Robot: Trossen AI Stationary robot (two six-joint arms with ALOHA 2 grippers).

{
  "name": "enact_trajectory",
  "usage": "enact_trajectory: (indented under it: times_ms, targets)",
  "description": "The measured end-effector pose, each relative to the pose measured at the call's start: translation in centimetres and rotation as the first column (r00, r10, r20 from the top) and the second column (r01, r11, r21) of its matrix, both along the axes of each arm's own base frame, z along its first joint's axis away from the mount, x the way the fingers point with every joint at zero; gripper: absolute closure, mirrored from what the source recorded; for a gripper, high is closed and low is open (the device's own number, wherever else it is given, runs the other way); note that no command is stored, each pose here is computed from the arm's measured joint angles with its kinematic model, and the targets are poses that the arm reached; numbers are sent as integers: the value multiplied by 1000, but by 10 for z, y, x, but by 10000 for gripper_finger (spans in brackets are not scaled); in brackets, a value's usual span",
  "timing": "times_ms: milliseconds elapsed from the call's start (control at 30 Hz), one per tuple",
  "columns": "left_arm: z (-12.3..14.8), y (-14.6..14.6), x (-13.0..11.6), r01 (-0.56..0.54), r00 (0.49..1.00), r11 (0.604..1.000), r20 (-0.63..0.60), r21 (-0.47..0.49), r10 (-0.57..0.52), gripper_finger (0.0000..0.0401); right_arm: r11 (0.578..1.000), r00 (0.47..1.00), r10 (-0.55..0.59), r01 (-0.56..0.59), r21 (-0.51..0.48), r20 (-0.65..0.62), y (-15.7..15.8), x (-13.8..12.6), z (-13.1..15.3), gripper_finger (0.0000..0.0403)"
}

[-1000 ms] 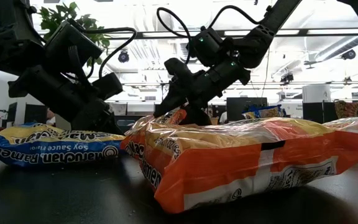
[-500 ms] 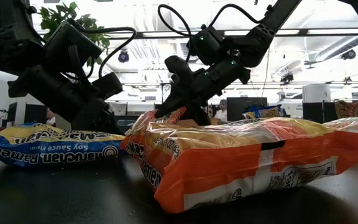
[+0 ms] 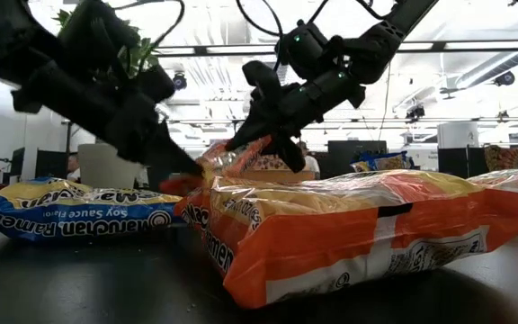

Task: Sort Maruchan noodles
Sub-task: Put the orange noodle pack into the yellow bin

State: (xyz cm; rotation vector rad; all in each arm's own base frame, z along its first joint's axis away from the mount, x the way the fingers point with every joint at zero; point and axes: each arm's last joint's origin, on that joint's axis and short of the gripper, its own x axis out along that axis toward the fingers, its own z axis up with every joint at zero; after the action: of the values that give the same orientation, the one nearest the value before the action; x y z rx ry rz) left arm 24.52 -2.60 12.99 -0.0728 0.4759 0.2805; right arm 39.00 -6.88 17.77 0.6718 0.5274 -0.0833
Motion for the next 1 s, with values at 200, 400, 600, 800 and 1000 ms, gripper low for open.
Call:
enact_trajectory:
  times_ms: [200, 400, 600, 800, 1000]
  targets:
    - [27, 2, -16, 22, 1000, 999, -4, 35, -22, 401, 999, 999, -21, 22, -27, 40, -2, -7, 22, 345]
    - [51, 5, -33, 37, 999, 997, 30, 74, -39, 401, 990, 992, -96, 104, -91, 82, -16, -22, 54, 345]
    - [71, 6, -41, 56, 991, 988, 111, 144, -72, 401, 925, 957, -285, 288, -249, 50, -39, -40, 91, 345]
    - [77, 8, -44, 4, 990, 984, 141, 177, -30, 401, 732, 824, -566, 507, -455, 9, -71, -55, 118, 345]
    - [77, 8, -44, 4, 990, 984, 141, 177, -30, 401, 633, 714, -699, 587, -505, -47, -102, -65, 107, 345]
